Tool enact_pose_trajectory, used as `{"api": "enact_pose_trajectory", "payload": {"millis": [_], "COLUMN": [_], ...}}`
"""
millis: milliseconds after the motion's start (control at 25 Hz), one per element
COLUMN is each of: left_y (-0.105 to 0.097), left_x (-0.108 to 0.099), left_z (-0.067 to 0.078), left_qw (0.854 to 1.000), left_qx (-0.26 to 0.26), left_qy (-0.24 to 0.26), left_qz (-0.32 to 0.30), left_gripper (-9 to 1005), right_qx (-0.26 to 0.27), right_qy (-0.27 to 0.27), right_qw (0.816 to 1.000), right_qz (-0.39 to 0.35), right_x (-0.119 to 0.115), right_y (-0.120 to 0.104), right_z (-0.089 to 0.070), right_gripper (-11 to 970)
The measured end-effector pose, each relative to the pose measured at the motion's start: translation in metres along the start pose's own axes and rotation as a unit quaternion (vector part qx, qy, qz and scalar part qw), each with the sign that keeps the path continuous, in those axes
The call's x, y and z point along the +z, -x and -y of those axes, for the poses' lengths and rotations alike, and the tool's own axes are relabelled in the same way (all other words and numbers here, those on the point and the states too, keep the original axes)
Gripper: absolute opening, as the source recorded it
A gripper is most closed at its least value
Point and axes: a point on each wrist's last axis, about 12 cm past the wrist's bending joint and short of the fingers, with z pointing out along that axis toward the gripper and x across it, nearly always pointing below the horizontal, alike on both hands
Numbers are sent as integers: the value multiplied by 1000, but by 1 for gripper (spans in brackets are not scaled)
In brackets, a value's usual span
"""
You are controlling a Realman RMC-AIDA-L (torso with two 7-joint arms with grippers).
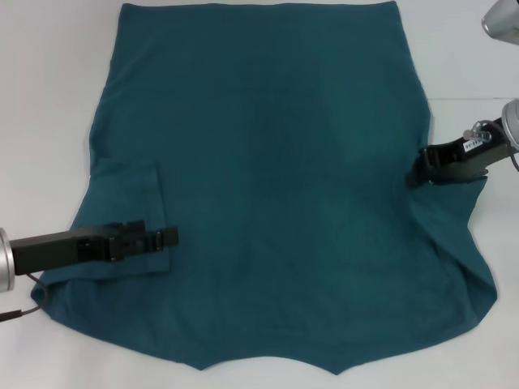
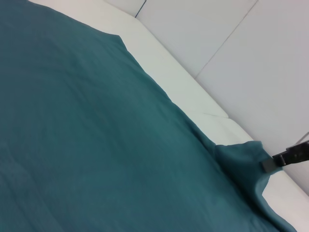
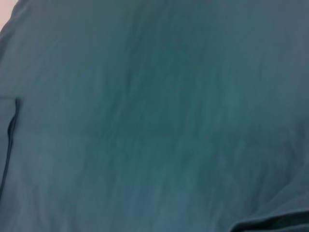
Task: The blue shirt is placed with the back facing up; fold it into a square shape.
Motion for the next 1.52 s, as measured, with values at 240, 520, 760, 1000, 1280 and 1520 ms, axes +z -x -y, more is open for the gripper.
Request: {"api": "enact_pose_trajectory", "payload": {"millis": [240, 520, 760, 1000, 1280, 1520], "left_y": [1, 1, -1, -2, -2, 0], "left_x": [1, 1, 0, 0, -3, -28], "left_z": [-1, -1, -2, -2, -4, -11], "left_qw": [1000, 1000, 1000, 1000, 1000, 981], "left_qx": [-1, -1, -3, -5, -18, -194], "left_qy": [3, 4, 10, 12, 15, 21], "left_qz": [5, 6, 7, 7, 13, 3], "left_gripper": [962, 962, 962, 963, 963, 963], "right_qx": [26, 16, 15, 21, 23, 43], "right_qy": [-2, 4, 16, 91, 171, 142], "right_qw": [999, 1000, 1000, 995, 984, 987], "right_qz": [22, 16, 15, 31, 53, 54], "right_x": [5, 11, 11, 11, -7, -22], "right_y": [5, 7, 9, 8, 0, -13], "right_z": [0, -8, -13, -21, -11, 19], "right_gripper": [25, 27, 28, 195, 497, 540]}}
